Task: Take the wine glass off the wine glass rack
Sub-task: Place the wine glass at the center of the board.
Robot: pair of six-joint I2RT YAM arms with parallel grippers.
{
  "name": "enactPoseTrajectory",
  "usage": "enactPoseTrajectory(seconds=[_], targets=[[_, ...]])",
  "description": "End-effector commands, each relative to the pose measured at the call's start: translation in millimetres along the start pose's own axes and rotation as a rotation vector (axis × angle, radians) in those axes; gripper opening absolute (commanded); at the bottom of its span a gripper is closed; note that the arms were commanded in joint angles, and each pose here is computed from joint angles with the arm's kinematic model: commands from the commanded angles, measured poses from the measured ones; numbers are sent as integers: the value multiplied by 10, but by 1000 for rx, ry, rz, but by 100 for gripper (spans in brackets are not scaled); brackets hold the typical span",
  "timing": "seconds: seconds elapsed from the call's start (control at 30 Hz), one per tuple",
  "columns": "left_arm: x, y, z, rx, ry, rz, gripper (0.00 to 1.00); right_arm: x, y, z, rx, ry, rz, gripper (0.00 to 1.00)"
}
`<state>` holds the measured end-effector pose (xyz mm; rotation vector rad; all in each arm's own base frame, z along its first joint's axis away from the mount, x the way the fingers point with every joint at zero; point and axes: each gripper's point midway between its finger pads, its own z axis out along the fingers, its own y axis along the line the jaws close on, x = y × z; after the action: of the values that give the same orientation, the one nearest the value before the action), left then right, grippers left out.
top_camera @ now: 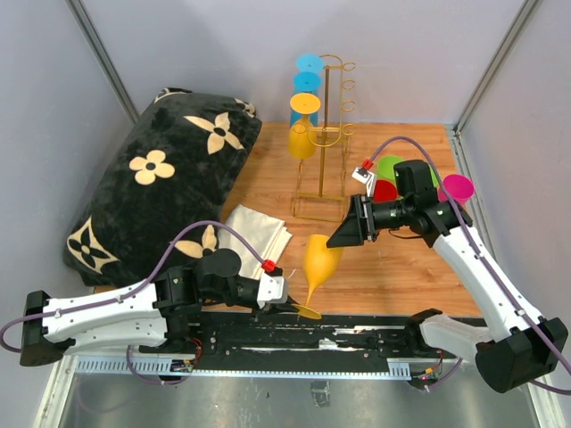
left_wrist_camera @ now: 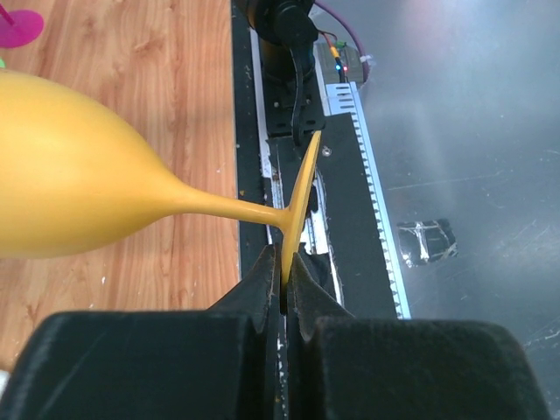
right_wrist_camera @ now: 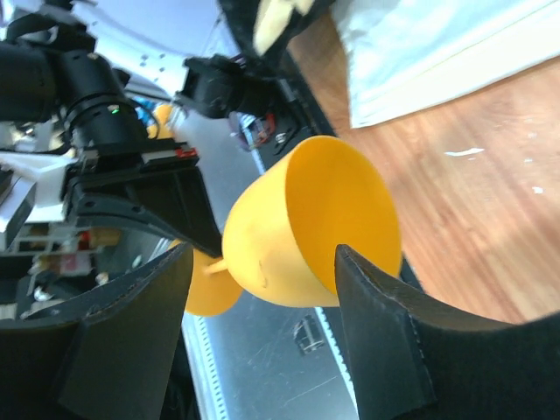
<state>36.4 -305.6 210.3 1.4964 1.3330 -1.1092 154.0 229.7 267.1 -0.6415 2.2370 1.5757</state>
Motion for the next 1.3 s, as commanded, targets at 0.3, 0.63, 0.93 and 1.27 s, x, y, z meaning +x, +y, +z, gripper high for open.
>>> enactPoseTrajectory(seconds=[0.3, 0.63, 0.93, 1.27], targets=[[-177, 25, -31, 25, 7, 112, 1, -172, -68, 18, 44, -22, 10, 67], [-101, 98, -63, -15, 32, 147, 0, -5, 237, 30, -167, 66, 22, 50], [-83, 273, -99, -107, 57, 183, 0, 121, 290, 53, -187, 109, 8, 35], [37, 458, -127, -217, 75, 188, 1, 197, 422, 39, -227, 116, -59, 40]])
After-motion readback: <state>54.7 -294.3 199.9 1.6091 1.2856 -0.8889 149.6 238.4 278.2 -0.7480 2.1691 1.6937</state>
